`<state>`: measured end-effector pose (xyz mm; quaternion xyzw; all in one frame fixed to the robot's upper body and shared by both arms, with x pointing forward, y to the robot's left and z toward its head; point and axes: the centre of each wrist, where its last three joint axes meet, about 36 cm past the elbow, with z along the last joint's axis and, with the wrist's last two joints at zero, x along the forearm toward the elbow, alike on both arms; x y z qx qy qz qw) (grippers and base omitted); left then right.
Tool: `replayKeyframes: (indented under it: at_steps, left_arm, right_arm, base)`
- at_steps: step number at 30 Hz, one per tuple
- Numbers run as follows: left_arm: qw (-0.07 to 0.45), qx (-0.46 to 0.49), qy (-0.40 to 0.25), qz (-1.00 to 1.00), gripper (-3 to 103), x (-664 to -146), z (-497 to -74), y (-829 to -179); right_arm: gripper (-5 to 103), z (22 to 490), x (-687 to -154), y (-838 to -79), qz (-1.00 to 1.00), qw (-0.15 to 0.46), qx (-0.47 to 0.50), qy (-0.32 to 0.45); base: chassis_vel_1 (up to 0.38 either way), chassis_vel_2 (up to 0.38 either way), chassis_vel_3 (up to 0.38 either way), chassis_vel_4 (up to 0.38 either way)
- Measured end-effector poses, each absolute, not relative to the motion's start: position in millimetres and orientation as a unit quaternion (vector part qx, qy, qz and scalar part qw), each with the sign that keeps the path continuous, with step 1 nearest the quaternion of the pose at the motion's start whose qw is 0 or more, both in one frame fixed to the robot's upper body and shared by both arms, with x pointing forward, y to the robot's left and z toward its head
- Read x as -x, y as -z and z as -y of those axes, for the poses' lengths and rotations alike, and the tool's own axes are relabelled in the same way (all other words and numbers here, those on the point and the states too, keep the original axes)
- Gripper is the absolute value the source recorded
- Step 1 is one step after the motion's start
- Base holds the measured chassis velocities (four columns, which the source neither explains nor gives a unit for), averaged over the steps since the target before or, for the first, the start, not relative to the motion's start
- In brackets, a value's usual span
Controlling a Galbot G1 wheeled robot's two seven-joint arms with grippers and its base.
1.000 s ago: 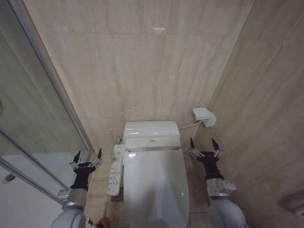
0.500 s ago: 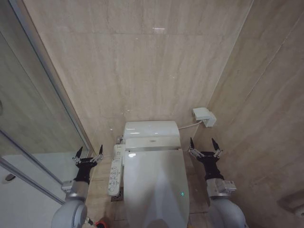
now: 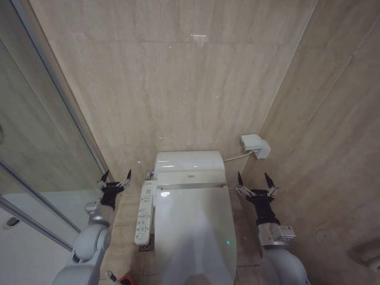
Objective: Open the toilet lid, clean the toilet bowl with a toilet brush, close the toilet lid, and flush.
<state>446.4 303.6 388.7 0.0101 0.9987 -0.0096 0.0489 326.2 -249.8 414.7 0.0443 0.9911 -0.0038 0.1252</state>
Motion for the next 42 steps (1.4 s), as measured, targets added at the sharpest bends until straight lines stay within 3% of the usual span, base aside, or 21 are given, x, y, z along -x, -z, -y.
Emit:
replayKeyframes:
  at_steps: [14,32,33,39,40,42]
  left_arm:
    - [0.030,-0.042,-0.029,-0.998,100,-544,-317,-383]
    - [0.043,-0.113,-0.136,-0.983,100,-593,-346,-357]
    - [0.043,-0.119,-0.142,-0.982,81,-594,-349,-355]
    - [0.041,-0.158,-0.167,-0.972,81,-600,-362,-346]
    - [0.043,-0.169,-0.172,-0.970,53,-602,-365,-345]
    - [0.045,-0.178,-0.176,-0.967,53,-603,-367,-344]
  right_arm:
    - [100,250,-326,-415,-0.991,0.125,-0.044,0.004]
    - [100,250,-326,-415,-0.991,0.125,-0.044,0.004]
    - [100,250,-326,-415,-0.991,0.125,-0.044,0.004]
    - [100,250,-326,-415,-0.991,0.125,-0.044,0.004]
    - [100,250,-326,-415,-0.991,0.125,-0.044,0.004]
    - [100,250,-326,-415,-0.991,0.125,-0.044,0.004]
  base:
    - [0.000,0.000,0.000,0.000]
    - [0.000,0.000,0.000,0.000]
    - [0.000,0.000,0.000,0.000]
    - [0.000,0.000,0.000,0.000]
    - [0.000,0.000,0.000,0.000]
    - [0.000,0.000,0.000,0.000]
